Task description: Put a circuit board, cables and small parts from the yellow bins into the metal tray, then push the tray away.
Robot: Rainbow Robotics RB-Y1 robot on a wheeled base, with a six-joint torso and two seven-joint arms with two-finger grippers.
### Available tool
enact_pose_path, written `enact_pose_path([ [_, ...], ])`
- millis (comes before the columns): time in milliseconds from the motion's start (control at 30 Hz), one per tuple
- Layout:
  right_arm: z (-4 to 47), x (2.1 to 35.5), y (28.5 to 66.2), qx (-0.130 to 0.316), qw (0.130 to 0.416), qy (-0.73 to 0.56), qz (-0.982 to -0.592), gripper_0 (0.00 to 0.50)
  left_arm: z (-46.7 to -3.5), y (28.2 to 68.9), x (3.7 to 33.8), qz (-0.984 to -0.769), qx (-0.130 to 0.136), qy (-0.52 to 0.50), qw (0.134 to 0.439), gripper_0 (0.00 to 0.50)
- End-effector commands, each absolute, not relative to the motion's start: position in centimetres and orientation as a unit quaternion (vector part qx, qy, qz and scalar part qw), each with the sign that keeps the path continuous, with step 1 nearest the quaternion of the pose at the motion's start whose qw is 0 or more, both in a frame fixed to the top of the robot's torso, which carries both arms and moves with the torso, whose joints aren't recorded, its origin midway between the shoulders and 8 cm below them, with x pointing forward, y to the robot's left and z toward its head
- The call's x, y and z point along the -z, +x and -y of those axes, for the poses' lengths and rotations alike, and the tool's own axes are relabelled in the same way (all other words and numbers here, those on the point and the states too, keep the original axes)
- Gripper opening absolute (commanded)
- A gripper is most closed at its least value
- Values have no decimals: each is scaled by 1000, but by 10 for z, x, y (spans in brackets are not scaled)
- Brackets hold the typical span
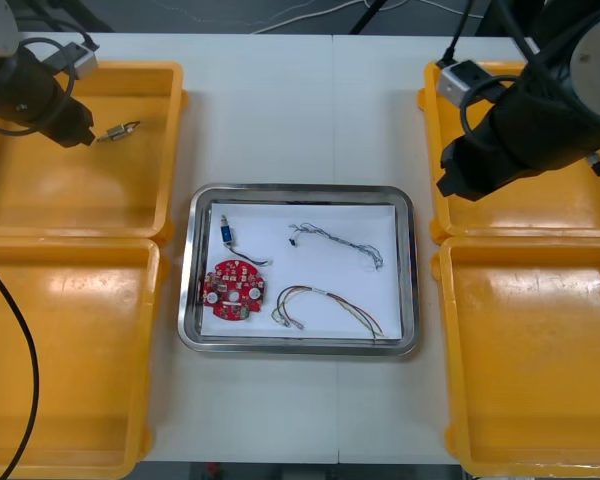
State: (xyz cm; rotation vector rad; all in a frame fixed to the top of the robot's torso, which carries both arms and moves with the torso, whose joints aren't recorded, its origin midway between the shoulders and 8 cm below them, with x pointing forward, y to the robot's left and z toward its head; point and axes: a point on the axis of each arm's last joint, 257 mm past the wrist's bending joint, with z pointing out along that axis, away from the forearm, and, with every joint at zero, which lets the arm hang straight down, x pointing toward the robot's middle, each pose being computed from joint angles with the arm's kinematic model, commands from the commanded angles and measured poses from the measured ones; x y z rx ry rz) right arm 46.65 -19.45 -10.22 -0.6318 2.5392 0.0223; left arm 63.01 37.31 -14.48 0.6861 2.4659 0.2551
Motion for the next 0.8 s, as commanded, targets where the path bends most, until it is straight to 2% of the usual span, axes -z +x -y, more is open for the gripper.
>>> enact_pose_path([
  [33, 238, 90, 457, -7, 283, -146, -948, 500, -341, 653, 100, -886, -112, 316, 319, 500],
  [200, 276, 94, 445, -20, 291, -61, -955, 500, -337, 661, 95, -881, -119, 324, 324, 500],
  [467, 323, 96, 435, -20, 297, 7, -955, 500, -344, 673, 95, -867, -131, 350, 331, 500],
  [800, 366, 106, 417, -8, 287, 57, -956, 500, -337, 675, 106, -862, -137, 366, 321, 500],
])
